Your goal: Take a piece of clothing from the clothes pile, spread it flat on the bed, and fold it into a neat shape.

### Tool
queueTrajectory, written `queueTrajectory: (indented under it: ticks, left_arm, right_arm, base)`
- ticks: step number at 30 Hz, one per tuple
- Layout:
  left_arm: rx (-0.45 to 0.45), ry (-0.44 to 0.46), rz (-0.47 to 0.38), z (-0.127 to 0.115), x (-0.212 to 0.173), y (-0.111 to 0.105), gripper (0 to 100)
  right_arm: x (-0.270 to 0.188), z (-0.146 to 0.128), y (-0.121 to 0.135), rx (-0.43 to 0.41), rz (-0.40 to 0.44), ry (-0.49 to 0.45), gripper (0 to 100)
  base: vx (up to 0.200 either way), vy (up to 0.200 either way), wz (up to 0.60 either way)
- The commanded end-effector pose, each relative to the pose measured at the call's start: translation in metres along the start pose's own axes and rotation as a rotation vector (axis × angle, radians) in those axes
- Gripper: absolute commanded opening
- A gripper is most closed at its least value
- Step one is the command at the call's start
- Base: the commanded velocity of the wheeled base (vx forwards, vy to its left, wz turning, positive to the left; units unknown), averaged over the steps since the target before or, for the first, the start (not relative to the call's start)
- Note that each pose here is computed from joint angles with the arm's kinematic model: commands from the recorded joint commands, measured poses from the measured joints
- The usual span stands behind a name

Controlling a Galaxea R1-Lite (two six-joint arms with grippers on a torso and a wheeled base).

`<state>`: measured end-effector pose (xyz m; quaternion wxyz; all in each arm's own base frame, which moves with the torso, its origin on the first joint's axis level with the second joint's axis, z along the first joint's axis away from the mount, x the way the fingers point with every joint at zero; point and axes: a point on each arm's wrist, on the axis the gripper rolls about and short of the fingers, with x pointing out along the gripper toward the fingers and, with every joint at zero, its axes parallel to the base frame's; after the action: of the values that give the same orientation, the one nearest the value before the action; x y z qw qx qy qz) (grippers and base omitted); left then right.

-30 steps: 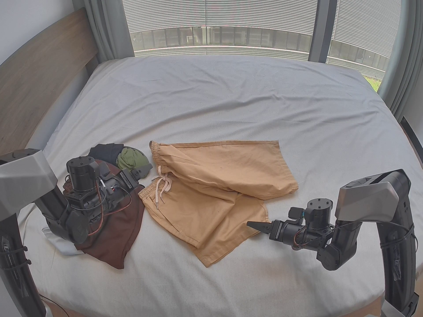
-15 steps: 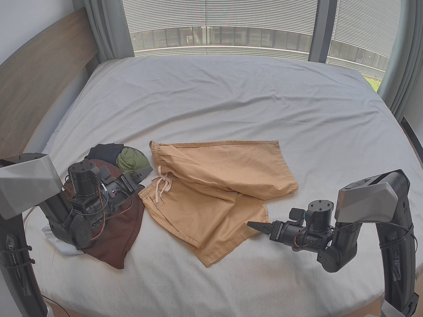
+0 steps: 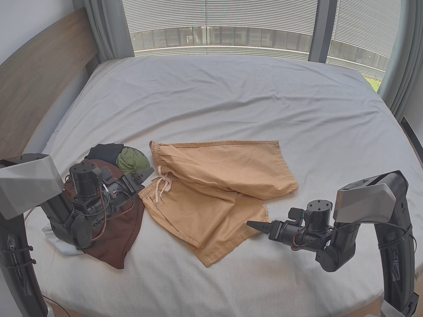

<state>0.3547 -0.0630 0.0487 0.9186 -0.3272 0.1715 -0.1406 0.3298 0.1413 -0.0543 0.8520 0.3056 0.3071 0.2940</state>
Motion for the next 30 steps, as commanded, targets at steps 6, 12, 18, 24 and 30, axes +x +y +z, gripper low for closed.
queueTrajectory:
  ticks: [6,12,18,24,30]
  left_arm:
    - [-0.002,0.002,0.004,-0.001,0.000,0.002,100]
    - [-0.002,0.000,0.004,0.000,0.000,0.002,100]
    - [-0.003,-0.001,0.005,0.000,0.000,0.002,100]
    - [-0.003,-0.001,0.005,0.000,0.000,0.002,100]
    - [-0.005,0.006,0.008,-0.002,-0.001,0.002,100]
  right_arm:
    - [0.007,0.000,-0.004,0.023,0.004,-0.007,100]
    - [0.010,0.000,-0.003,0.028,0.012,-0.015,100]
    - [0.012,-0.006,-0.007,0.030,-0.017,-0.019,0]
    - [0.005,-0.004,-0.008,0.029,-0.018,-0.041,0]
    - [-0.005,-0.004,-0.005,0.037,-0.031,-0.033,0]
  base:
    - [0.000,0.000,0.00]
    - [0.000,0.000,0.00]
    - [0.000,0.000,0.00]
    - [0.000,0.000,0.00]
    - [0.000,0.000,0.00]
